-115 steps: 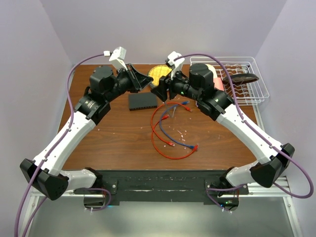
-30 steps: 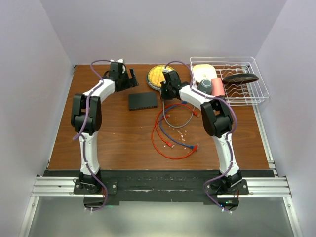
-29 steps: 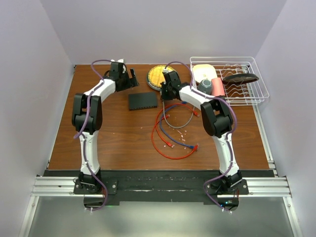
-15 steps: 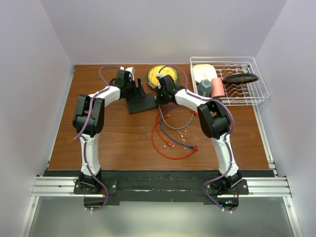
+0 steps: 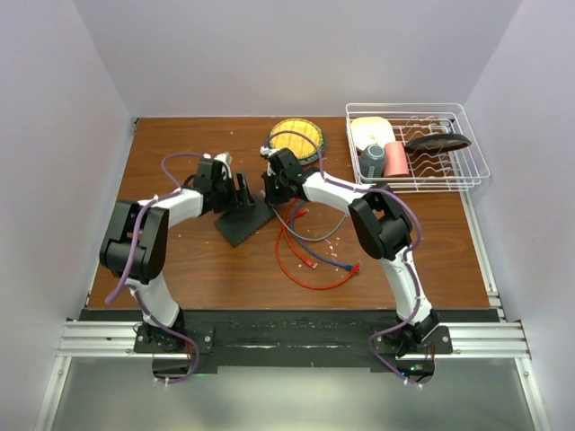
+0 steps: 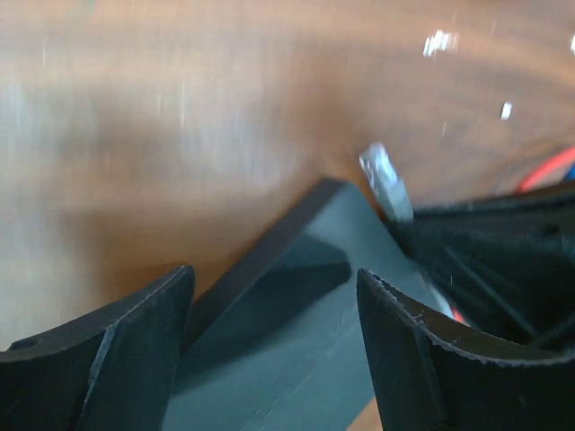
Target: Insert the plug into the switch port
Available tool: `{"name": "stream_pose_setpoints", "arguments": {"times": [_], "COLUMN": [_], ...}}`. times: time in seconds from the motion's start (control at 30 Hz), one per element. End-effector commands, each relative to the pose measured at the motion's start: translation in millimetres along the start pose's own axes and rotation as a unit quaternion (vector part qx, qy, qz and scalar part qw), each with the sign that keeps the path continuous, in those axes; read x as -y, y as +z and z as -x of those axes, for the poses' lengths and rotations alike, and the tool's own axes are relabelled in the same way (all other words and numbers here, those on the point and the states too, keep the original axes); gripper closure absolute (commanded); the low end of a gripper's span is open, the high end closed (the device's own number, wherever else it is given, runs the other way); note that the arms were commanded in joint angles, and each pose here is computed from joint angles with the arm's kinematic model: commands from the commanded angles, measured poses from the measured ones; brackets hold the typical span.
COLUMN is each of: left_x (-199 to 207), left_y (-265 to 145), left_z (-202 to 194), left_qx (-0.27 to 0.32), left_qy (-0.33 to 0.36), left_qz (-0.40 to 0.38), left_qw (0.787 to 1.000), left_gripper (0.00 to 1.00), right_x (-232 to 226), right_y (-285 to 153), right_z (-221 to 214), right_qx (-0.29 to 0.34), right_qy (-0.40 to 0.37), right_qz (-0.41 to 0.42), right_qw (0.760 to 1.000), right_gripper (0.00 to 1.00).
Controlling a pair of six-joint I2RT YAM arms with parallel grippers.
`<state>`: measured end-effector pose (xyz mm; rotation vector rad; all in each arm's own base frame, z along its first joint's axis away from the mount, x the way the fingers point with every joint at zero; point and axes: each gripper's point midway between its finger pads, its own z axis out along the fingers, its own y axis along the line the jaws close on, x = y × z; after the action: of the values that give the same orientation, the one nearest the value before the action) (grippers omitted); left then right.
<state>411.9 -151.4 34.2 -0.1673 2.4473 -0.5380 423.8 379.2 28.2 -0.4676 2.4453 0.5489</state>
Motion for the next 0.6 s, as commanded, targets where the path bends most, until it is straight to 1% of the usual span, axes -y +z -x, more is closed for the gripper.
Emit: {"name": "stream_pose_setpoints", "arguments": {"times": [0.0,0.13,0.2,0.23,0.27,0.33,0.37,0.4,0.43,0.5,0.53,0.57], "left_x": [-6.9,-16.0,-17.5,-19.0,-20.8,-23.3,-24.9,-25.7,-26.3,-28.0,-28.3,-26.8], "left_y": [-30.1,-50.7,-57.8,-59.4,-61.3,-63.6,-64.4,-65.5,-66.7,-71.0,-72.3,-74.4], "left_z": [-34.3,-39.8,-41.0,-41.8,-42.8,-40.1,-40.2,-39.0,-36.6,-30.6,-29.2,-25.6], "left_qx": [-0.02,0.0,0.007,0.008,0.008,0.014,0.013,0.015,0.021,0.033,0.035,0.039], "left_qy": [-0.046,-0.064,-0.06,-0.058,-0.056,-0.046,-0.045,-0.04,-0.037,-0.028,-0.024,-0.016], "left_qz": [0.024,0.049,0.051,0.054,0.059,0.066,0.07,0.072,0.075,0.081,0.082,0.081], "left_qw": [0.998,0.997,0.997,0.997,0.997,0.997,0.996,0.997,0.996,0.996,0.996,0.996], "left_gripper": [0.22,0.21,0.21,0.21,0.21,0.2,0.2,0.2,0.2,0.2,0.19,0.19], "right_x": [-22.1,-19.6,-21.4,-22.0,-27.1,-27.7,-32.2,-36.3,-36.4,-45.3,-40.5,-42.6], "right_y": [-24.1,-41.9,-62.3,-68.5,-85.8,-98.3,-113.0,-120.0,-119.9,-137.0,-135.2,-138.9], "right_z": [-2.5,11.7,27.7,28.5,39.4,38.8,45.7,44.8,31.5,31.3,16.6,12.7], "right_qx": [-0.006,0.019,0.042,0.045,0.063,0.07,0.083,0.085,0.074,0.087,0.074,0.075], "right_qy": [-0.021,-0.019,-0.02,-0.021,-0.023,-0.026,-0.032,-0.04,-0.045,-0.06,-0.064,-0.073], "right_qz": [0.018,-0.005,-0.013,-0.013,-0.007,-0.004,0.006,0.017,0.025,0.044,0.04,0.043], "right_qw": [1.0,1.0,0.999,0.999,0.998,0.997,0.996,0.995,0.996,0.993,0.994,0.994], "right_gripper": [1.0,1.0,1.0,1.0,1.0,1.0,1.0,1.0,1.0,1.0,1.0,1.0]}}
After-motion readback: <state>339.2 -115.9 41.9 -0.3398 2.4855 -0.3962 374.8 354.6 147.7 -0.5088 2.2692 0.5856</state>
